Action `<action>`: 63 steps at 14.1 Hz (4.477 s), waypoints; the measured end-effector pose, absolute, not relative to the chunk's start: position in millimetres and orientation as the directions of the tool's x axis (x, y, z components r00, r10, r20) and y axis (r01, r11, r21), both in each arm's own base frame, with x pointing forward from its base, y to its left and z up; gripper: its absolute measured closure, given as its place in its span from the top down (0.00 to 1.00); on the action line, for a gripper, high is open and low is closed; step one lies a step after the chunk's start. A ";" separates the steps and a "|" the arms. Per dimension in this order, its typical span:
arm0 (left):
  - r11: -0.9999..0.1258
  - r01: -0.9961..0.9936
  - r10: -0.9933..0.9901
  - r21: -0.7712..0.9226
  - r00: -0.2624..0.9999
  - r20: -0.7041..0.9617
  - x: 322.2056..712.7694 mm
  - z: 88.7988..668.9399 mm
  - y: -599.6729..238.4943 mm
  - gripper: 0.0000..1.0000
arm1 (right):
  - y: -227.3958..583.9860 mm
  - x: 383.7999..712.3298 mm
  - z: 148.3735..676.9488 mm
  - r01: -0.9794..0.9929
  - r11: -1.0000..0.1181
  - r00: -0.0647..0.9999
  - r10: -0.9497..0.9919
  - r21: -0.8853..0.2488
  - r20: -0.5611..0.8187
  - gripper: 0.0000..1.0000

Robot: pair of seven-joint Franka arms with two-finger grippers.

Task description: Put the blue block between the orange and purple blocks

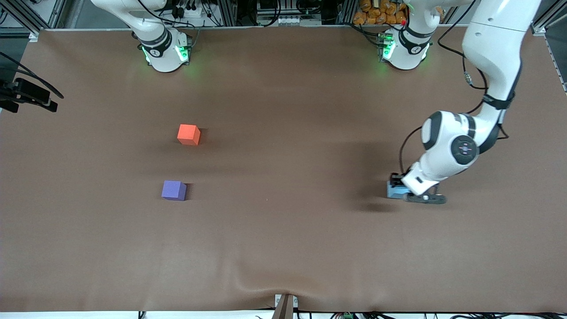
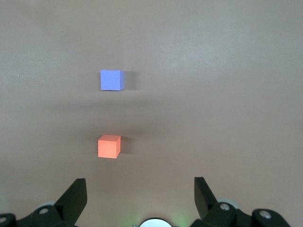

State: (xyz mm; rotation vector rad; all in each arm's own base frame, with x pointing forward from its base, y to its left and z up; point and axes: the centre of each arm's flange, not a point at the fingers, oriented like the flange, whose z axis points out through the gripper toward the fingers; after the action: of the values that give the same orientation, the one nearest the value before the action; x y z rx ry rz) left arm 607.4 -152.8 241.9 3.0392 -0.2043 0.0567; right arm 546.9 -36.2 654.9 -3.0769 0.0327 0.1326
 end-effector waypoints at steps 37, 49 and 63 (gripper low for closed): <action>-0.971 0.232 0.227 -0.058 0.970 0.084 653.0 550.6 -146.5 1.00 | 426.9 569.6 284.6 0.214 -0.977 0.976 0.213 0.015 -0.051 1.00; -0.992 0.126 0.127 0.023 0.990 0.055 621.9 594.0 -25.0 1.00 | 450.5 540.9 216.8 0.299 -0.951 0.954 0.295 0.076 -0.057 1.00; -1.000 -0.012 -0.011 0.010 0.998 0.056 584.4 608.6 -83.5 1.00 | 481.7 514.3 223.2 0.311 -0.950 0.949 0.309 0.023 -0.067 1.00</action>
State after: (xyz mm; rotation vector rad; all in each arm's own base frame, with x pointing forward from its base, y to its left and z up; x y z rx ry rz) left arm 584.4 -83.5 608.6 3.1304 -0.0178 0.0869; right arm 514.3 481.7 223.2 -3.1340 -0.4989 0.0986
